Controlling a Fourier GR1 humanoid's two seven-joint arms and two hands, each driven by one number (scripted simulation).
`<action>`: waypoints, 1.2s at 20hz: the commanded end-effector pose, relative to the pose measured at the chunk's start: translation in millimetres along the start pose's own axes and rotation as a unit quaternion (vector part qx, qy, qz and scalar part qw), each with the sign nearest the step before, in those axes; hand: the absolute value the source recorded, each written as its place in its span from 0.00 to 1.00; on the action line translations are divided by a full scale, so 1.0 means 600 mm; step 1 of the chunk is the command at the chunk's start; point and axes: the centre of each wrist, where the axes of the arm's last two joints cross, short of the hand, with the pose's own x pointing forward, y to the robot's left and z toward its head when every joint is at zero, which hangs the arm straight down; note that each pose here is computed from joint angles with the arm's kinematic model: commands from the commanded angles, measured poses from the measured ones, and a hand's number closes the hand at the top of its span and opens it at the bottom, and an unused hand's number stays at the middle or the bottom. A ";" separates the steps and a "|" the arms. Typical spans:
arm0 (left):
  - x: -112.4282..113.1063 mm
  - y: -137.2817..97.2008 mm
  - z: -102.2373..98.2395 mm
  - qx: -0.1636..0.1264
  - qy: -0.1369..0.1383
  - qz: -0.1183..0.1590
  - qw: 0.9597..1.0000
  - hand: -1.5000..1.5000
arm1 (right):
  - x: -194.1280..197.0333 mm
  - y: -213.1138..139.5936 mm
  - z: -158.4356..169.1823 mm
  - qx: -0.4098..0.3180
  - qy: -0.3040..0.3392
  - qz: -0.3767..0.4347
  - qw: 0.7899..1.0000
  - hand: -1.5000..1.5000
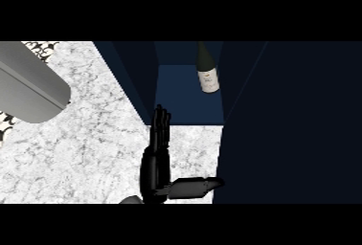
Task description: Pick up the wine, place it into the cabinet and close the cabinet
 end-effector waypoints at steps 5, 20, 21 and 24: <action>0.081 0.036 0.043 0.014 -0.015 0.024 0.999 0.00 | 0.004 -0.003 0.034 0.022 -0.011 -0.014 1.000 0.00; 0.134 0.160 0.107 -0.066 0.000 0.026 0.997 0.00 | 0.018 0.034 0.027 0.115 0.014 0.000 0.993 1.00; 0.147 0.177 0.092 -0.068 -0.004 0.023 0.997 0.00 | 0.021 0.015 0.044 0.116 0.012 -0.010 0.993 1.00; 0.172 0.196 0.092 -0.061 -0.004 0.027 0.998 0.00 | 0.016 0.030 0.060 0.151 0.057 -0.059 0.985 1.00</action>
